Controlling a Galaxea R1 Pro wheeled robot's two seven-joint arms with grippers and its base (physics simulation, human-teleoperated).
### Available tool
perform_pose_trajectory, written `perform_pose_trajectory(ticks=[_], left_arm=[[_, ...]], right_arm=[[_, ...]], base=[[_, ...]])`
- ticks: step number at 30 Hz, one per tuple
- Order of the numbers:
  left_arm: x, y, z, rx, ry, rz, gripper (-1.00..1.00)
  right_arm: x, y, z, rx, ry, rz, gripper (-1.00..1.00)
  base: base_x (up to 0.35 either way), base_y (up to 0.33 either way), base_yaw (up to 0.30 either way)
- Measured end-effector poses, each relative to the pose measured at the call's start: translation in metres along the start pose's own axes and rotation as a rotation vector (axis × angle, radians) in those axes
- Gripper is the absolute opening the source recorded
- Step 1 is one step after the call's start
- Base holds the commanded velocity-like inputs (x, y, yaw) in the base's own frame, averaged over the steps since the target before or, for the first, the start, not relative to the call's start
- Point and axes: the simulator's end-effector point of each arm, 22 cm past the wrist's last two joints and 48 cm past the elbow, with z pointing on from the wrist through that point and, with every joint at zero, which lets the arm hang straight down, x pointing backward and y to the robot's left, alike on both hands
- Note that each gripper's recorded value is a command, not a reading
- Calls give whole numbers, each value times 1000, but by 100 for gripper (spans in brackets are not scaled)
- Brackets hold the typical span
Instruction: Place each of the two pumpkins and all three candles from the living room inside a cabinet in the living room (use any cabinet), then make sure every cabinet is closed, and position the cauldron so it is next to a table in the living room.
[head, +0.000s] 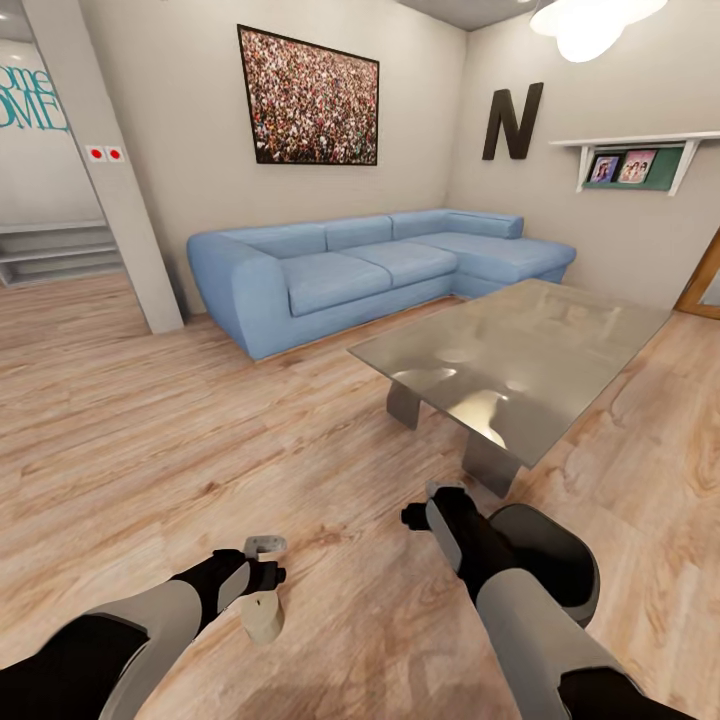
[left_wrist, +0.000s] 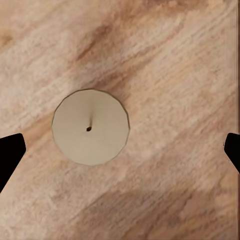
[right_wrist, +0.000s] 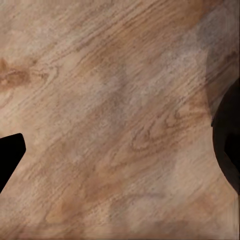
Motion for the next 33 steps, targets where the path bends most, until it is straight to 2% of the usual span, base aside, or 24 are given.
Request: perform_pose_trajectory(ticks=[6, 10, 15, 21, 26, 33], left_arm=[[1, -13, 0, 16, 2, 6, 100], [9, -16, 7, 18, 20, 7, 100], [18, -14, 15, 13, 40, 7, 100], [19, -7, 17, 1, 42, 5, 100], [12, 5, 17, -17, 11, -2, 100], [9, 23, 16, -40, 1, -13, 100]], right_arm=[[4, 18, -5, -22, 20, -39, 100], [14, 34, 0, -41, 42, -57, 100], [26, 41, 9, -34, 66, -68, 100], [30, 43, 10, -28, 71, -74, 100], [30, 43, 10, -29, 72, -72, 100], [31, 45, 11, -28, 69, -82, 100]], base=[[0, 0, 0], [0, 0, 0], [0, 0, 0], [0, 0, 0], [0, 0, 0], [55, 0, 0]])
